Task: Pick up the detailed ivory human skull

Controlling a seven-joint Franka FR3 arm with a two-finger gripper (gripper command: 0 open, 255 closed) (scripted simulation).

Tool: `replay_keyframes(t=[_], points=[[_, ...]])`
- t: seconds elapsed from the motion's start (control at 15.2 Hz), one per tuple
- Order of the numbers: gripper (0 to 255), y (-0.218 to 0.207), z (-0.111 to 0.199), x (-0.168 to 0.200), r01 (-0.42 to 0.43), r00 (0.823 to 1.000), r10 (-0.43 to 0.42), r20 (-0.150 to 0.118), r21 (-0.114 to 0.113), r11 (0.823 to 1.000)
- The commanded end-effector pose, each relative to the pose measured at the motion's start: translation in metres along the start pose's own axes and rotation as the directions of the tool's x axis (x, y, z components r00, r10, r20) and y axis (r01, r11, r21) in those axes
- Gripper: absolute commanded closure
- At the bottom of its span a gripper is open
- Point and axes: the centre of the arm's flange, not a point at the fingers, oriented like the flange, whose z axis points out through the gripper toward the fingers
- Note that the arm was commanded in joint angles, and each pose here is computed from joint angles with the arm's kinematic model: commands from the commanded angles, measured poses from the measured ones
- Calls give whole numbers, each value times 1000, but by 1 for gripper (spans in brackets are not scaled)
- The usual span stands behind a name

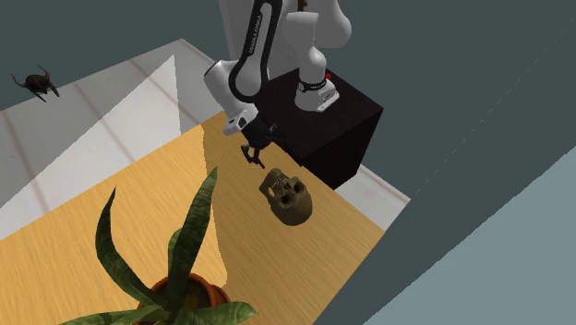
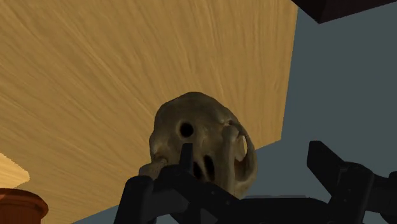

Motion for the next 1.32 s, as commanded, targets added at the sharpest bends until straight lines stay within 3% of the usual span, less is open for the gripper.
replay_keyframes(t=[0.0,0.07,0.66,0.73,1.25], points=[[0,6,24,14,80,996,-79,-31,30,996],[0,7,33,18,110,993,-108,-43,41,993],[0,18,64,-3,110,993,-108,-43,41,993],[255,18,64,-3,110,993,-108,-43,41,993],[255,18,64,-3,110,993,-108,-43,41,993]])
